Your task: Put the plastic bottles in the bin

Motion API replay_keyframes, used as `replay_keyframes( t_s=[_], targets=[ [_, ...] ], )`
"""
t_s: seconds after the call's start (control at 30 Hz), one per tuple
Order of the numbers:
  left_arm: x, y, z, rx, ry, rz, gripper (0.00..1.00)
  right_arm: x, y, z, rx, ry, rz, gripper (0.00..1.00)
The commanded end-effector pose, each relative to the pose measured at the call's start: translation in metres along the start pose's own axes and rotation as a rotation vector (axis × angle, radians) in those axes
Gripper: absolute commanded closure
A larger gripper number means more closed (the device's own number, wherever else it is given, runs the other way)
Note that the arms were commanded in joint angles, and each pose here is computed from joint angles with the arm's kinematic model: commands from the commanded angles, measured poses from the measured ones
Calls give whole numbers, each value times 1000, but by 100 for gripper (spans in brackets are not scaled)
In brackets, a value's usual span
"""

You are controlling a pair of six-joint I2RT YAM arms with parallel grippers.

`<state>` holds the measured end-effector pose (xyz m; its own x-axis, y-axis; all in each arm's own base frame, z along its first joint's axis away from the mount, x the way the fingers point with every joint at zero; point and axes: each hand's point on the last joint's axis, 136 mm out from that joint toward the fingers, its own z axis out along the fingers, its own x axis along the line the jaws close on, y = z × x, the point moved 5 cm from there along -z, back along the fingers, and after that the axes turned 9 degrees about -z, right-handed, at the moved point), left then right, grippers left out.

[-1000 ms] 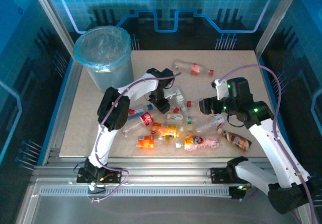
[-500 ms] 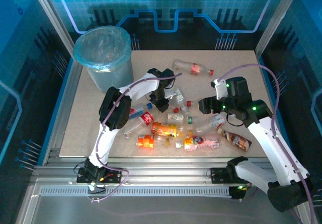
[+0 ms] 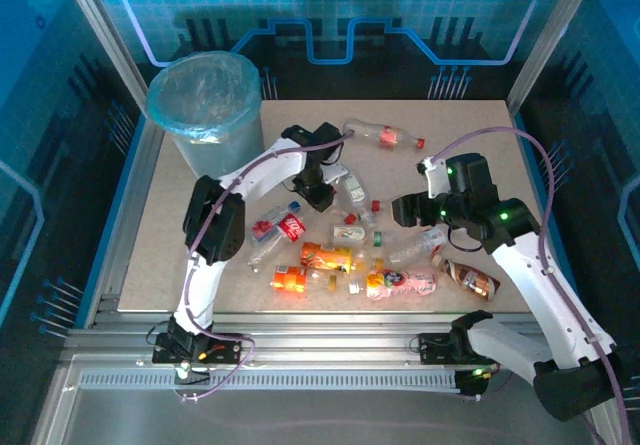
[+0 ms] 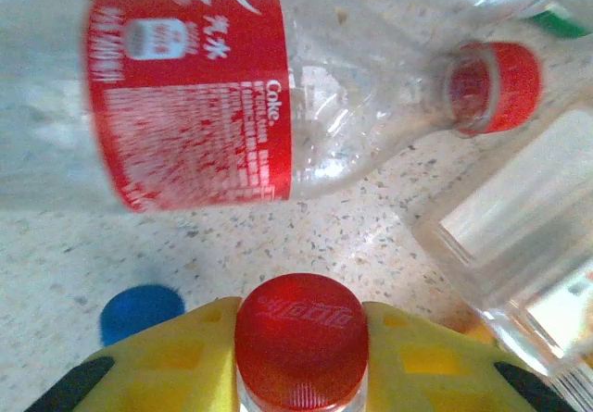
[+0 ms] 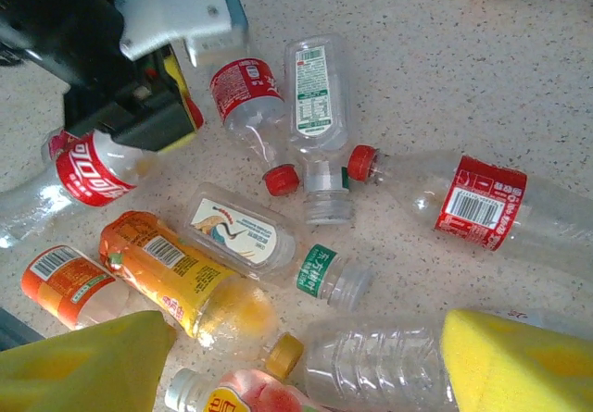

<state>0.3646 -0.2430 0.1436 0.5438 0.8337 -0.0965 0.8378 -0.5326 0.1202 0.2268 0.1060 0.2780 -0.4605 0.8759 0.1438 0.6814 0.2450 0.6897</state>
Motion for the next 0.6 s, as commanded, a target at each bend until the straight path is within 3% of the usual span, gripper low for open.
replay_keyframes(
  t_s=[0.0,0.1,0.33,0.57],
  targets=[
    [-1,-1,-50,-95,15,-30,90,7,11,-10,-43,-2,-3,22],
    [1,0,-72,-160,43,-47,100,9,11,-10,-42,-10,-8,22],
    [5,-1,-155,-387,101,-135,100,29,25,-5,-101,84,67,27],
    [18,-7,-262,-739,167,-219,100,90,78,13,-147,205,-64,27]
  ],
)
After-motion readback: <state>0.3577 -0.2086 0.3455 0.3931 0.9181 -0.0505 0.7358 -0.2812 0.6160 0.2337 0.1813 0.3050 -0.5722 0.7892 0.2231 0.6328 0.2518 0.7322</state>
